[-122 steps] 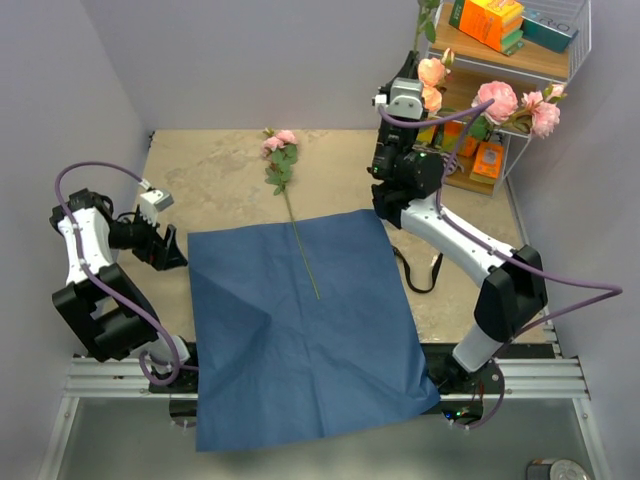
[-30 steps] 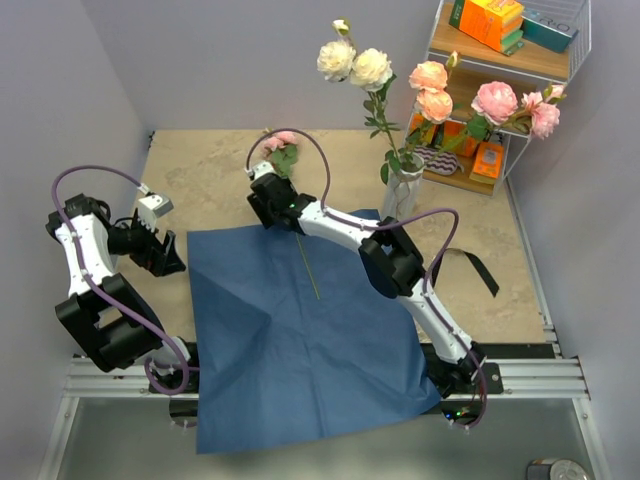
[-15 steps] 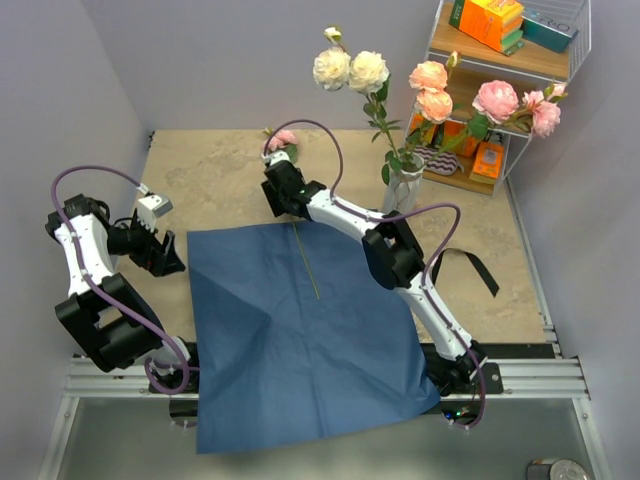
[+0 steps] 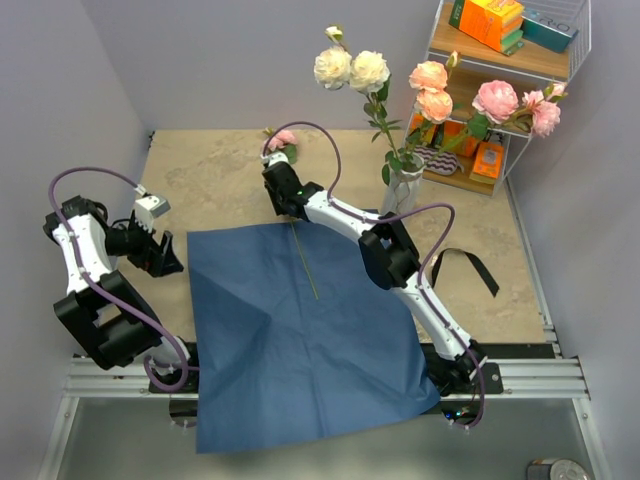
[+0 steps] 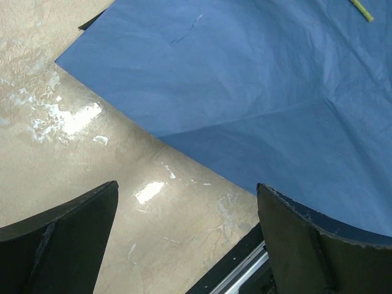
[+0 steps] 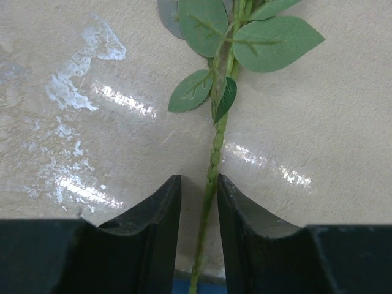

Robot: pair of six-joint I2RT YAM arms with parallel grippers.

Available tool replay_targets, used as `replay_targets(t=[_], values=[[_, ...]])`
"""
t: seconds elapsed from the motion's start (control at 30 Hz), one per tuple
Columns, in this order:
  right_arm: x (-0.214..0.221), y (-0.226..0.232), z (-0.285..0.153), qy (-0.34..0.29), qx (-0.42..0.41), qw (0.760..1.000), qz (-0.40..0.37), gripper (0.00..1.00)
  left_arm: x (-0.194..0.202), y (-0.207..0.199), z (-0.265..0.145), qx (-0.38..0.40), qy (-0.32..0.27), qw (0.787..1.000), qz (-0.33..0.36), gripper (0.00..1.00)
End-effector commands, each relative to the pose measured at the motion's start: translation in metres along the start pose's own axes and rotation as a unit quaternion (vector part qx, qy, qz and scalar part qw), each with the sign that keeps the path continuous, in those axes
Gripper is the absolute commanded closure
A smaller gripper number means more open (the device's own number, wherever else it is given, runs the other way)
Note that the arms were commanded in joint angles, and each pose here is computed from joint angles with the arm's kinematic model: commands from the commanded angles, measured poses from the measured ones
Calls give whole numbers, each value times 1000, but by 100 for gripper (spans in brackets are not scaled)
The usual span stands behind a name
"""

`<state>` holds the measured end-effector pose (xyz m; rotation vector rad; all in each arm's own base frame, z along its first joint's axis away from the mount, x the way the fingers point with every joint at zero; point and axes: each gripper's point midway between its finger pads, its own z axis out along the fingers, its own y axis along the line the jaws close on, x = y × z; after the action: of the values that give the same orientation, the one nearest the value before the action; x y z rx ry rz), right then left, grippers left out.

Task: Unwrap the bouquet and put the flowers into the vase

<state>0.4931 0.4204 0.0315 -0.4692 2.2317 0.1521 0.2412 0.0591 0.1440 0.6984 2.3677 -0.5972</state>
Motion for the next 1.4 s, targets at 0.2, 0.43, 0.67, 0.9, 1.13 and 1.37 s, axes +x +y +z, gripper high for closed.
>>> replay_targets(t=[0.2,0.43,0.67,0.9,1.13,1.37], values=[[17,-1,0,26,16,999,-19,90,-10,7,-10,-12,-16,1000,17,1],[-57,19,-55,-67,-17,998,-15,100,-9,6,-10,-13,-19,1000,10,1],[-174,48,-183,-248,-89,964,-30,100,-9,5,-13,-19,-22,1000,9,1],[-228,30,-307,-379,-112,916,-62,100,-10,0,-16,-27,-24,999,20,1],[-240,-14,-418,-508,-95,851,-90,100,-17,-1,-17,-24,-40,999,15,1],[-256,-104,-529,-630,49,774,-34,100,-19,1,-15,-18,-44,999,5,1]])
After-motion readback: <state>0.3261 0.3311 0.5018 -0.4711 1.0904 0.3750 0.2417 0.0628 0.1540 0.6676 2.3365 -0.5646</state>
